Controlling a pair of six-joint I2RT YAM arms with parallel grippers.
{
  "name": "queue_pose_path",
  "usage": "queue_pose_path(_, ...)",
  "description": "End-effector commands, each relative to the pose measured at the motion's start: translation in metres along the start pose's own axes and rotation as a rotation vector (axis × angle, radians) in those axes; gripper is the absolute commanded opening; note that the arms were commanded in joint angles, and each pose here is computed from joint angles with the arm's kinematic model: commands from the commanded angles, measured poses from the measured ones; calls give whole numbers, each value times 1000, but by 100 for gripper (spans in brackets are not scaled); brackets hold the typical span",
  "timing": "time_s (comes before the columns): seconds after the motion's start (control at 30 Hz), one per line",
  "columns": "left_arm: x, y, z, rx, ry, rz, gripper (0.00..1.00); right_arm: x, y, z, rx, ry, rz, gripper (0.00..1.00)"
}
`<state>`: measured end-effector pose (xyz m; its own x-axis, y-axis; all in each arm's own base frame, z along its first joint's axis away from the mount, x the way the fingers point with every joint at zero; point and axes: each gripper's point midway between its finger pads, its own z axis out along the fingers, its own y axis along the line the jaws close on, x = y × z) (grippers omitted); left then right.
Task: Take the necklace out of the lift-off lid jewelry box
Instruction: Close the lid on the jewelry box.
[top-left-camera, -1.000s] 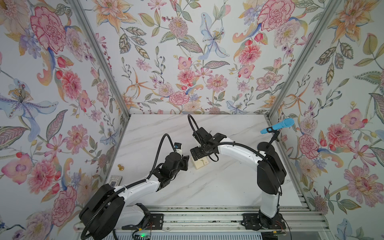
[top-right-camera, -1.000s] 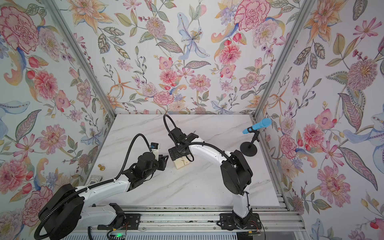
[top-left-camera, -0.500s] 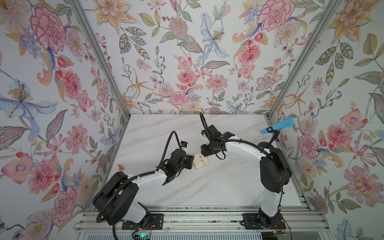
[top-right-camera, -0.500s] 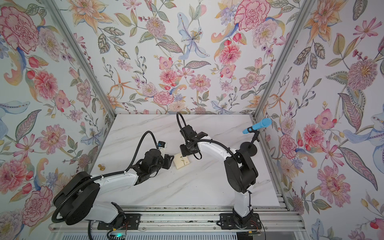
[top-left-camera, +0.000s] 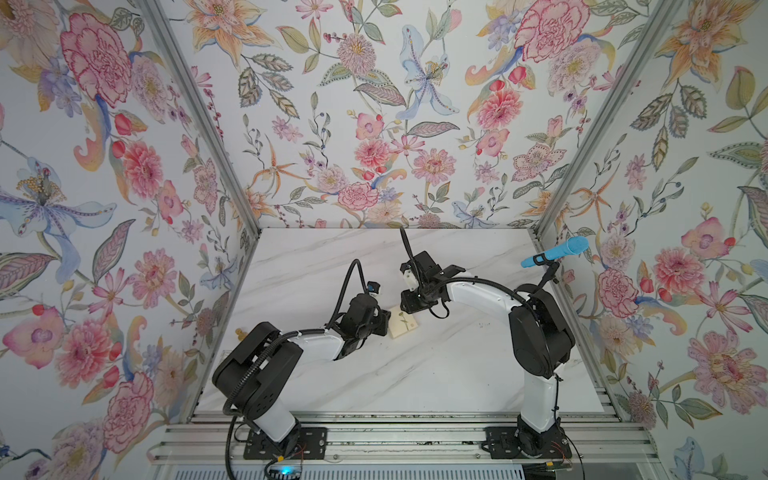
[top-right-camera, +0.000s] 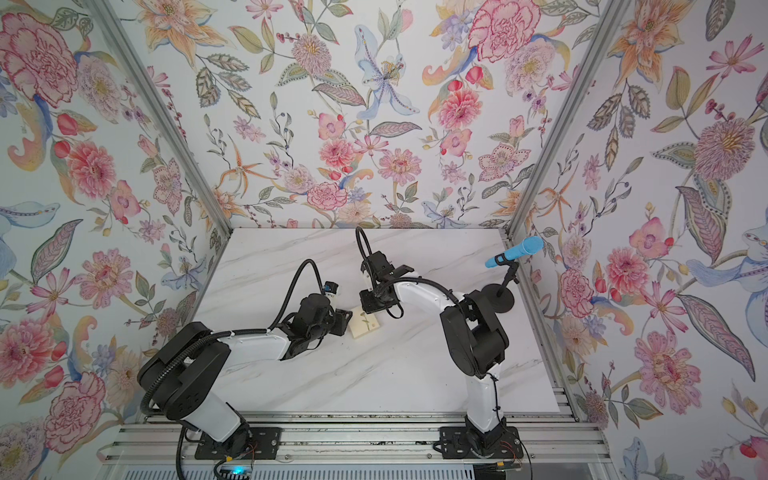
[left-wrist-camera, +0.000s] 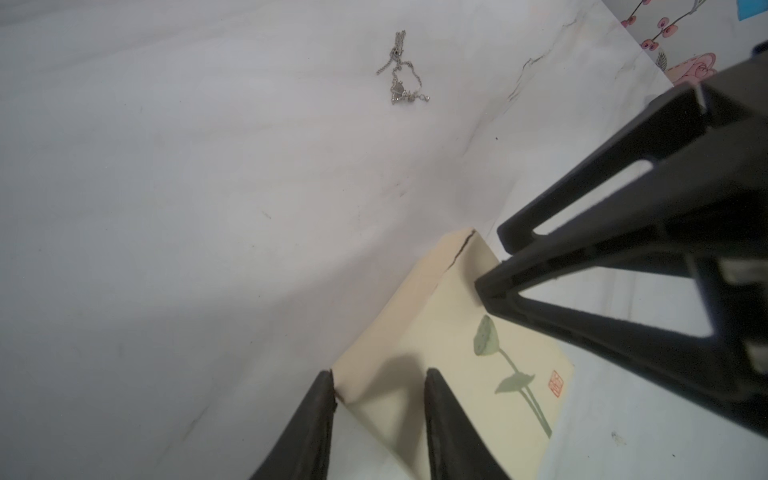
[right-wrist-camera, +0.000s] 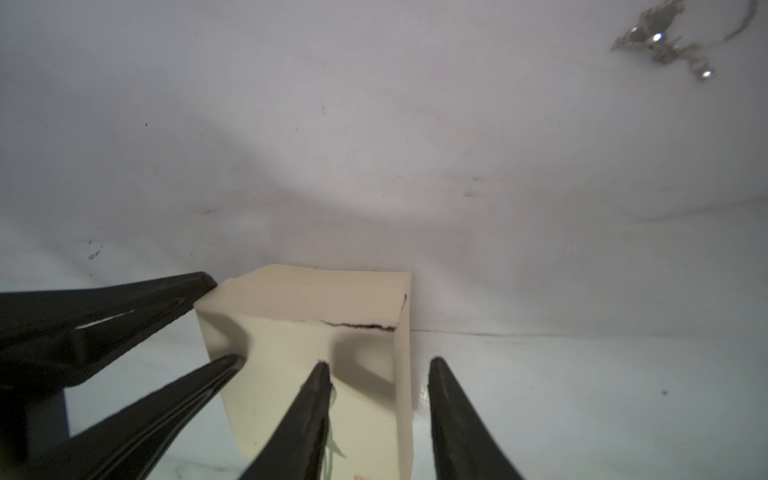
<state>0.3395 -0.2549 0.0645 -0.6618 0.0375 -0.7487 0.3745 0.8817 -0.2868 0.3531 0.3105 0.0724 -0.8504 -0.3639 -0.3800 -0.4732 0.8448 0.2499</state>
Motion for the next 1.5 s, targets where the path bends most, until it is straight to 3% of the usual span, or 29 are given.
queue_pose_path(0.0, -6, 0, 4, 13, -12, 3, 38, -2, 3, 7, -25, 5, -3, 38)
queue_pose_path(0.87, 28, 12, 18, 12, 50, -39, 35, 33, -4, 44, -30, 92, 41, 30)
queue_pose_path(1.23, -22, 5, 1, -1, -47, 19, 41, 19, 1, 18, -32, 23, 45, 39)
queue_pose_path(1.47, -37, 1, -12, 0, -79, 19, 42, 20, 1, 3, -24, -7, 46, 43)
